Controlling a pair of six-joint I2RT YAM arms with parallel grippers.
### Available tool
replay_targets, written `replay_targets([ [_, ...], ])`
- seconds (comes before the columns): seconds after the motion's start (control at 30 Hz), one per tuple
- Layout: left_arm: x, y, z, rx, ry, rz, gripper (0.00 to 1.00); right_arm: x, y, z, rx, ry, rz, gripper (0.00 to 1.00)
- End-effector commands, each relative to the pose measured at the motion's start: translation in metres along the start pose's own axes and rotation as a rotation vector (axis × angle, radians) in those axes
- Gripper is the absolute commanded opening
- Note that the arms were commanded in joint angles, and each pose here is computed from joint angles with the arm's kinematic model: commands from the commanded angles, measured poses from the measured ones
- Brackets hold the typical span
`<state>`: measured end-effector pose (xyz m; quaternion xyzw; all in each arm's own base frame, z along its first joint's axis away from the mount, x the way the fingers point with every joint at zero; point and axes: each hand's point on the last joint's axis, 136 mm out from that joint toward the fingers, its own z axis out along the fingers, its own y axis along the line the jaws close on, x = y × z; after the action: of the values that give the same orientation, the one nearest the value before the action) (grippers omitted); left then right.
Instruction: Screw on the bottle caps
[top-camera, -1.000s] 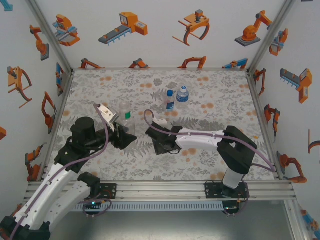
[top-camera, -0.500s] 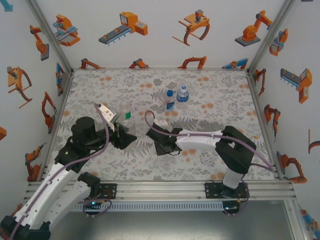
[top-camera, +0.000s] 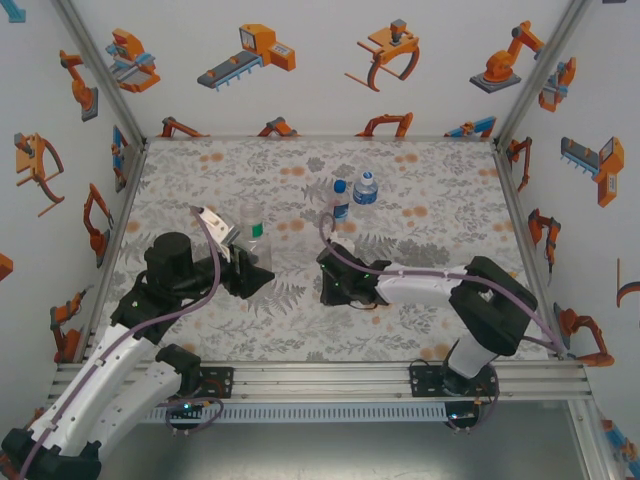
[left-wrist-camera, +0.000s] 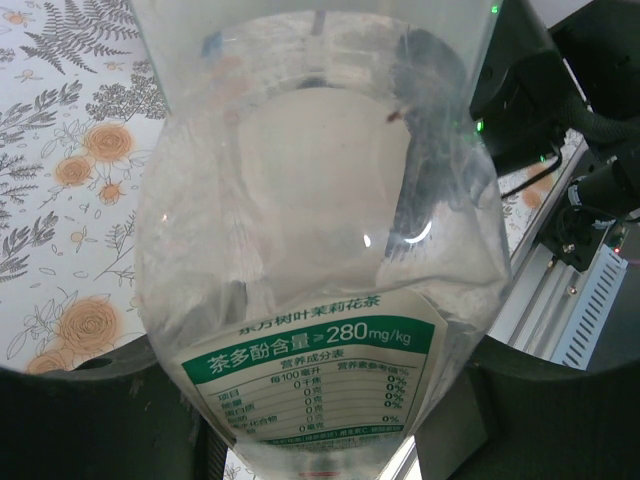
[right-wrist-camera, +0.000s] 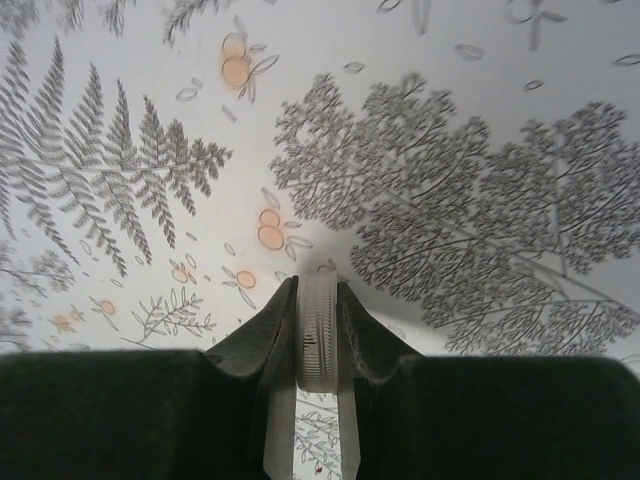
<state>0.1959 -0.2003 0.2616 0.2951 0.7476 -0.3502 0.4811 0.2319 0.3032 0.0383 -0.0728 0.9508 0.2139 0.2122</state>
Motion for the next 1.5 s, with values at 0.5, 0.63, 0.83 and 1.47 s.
replay_targets([
  [0.5, -0.015, -0.003, 0.006, 0.019, -0.025, 0.002, 0.16, -0.015, -0.077, -0.038, 0.056, -0.020, 0.168, 0.45],
  [0.63, -0.014, -0.004, 0.004, 0.017, -0.016, 0.008, 0.16, -0.022, -0.070, -0.028, 0.078, 0.018, 0.114, 0.48],
  [0.83, -0.011, -0.004, -0.003, -0.005, -0.016, 0.019, 0.16, -0.028, -0.057, -0.012, 0.168, 0.082, 0.004, 0.55],
  [1.47, 0.001, 0.003, -0.001, -0.035, 0.011, 0.002, 0.15, -0.010, -0.035, -0.019, 0.312, 0.143, -0.184, 0.49],
])
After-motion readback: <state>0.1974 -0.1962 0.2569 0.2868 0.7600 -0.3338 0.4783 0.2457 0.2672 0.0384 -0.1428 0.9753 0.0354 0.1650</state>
